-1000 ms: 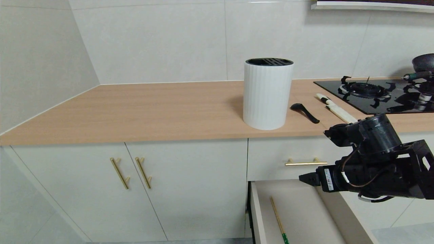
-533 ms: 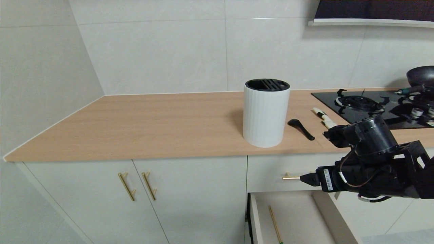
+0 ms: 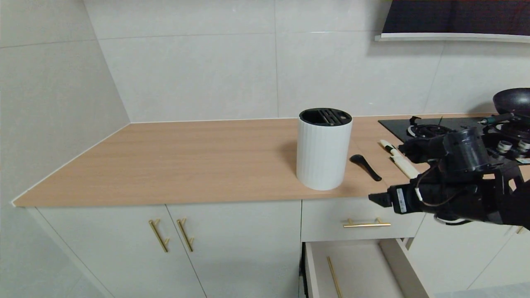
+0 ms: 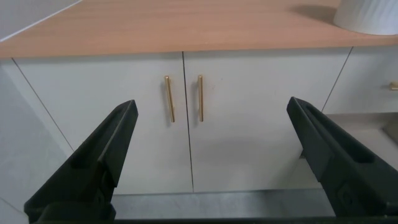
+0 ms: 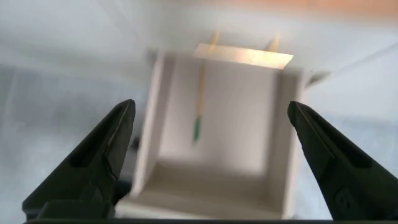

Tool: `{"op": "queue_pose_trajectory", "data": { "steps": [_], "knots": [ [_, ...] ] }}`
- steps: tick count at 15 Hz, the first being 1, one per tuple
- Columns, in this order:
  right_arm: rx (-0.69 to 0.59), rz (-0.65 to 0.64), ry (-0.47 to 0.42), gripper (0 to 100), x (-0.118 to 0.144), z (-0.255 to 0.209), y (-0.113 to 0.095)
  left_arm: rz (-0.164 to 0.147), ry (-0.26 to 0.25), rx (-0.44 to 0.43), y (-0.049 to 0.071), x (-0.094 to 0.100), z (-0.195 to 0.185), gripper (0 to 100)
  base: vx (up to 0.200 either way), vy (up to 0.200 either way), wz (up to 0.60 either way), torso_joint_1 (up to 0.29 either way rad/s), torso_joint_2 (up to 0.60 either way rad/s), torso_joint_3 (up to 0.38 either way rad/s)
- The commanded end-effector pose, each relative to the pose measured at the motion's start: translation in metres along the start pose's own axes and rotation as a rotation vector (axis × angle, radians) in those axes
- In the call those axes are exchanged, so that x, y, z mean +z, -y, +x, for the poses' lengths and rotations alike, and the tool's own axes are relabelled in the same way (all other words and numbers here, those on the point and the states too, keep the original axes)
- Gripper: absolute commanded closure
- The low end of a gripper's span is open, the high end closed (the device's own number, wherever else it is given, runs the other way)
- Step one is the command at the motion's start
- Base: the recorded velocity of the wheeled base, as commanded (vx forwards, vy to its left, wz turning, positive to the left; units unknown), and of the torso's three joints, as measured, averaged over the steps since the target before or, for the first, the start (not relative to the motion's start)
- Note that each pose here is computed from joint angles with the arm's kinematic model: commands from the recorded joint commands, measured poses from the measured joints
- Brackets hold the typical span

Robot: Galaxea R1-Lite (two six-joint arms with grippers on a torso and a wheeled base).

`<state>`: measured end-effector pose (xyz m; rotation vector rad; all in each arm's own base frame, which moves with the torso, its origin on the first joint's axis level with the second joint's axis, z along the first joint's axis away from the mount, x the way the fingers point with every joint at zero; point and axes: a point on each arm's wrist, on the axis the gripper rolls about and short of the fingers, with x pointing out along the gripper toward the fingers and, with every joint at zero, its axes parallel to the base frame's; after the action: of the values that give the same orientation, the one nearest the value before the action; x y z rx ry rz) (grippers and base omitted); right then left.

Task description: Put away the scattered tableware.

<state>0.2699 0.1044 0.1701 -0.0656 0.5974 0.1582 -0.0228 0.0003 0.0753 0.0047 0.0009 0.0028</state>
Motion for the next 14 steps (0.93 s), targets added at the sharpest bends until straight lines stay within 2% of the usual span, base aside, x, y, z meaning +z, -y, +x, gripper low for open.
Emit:
{"op": "queue_pose_trajectory", "data": {
  "steps": [1,4,8,12,14],
  "knots": [
    [-0.037,-0.017,0.081,0,0.02,0.033,0.032,0.0,-0.001,0.0,0.0,0.0,0.0,0,0.0,0.0,0.0,0.0,0.0,0.0],
    [0.058,-0.061,0.095,0,0.036,0.069,0.053,0.001,-0.001,0.0,0.0,0.0,0.0,0,0.0,0.0,0.0,0.0,0.0,0.0],
    [0.066,-0.069,0.051,0,0.03,0.121,0.053,0.0,-0.001,0.0,0.0,0.0,0.0,0,0.0,0.0,0.0,0.0,0.0,0.0],
    [0.079,-0.073,0.096,0,0.021,0.148,0.051,0.001,-0.001,0.0,0.0,0.0,0.0,0,0.0,0.0,0.0,0.0,0.0,0.0],
    [0.08,-0.07,0.087,0,0.018,0.154,0.052,0.0,-0.001,0.0,0.0,0.0,0.0,0,0.0,0.0,0.0,0.0,0.0,0.0]
  ]
}}
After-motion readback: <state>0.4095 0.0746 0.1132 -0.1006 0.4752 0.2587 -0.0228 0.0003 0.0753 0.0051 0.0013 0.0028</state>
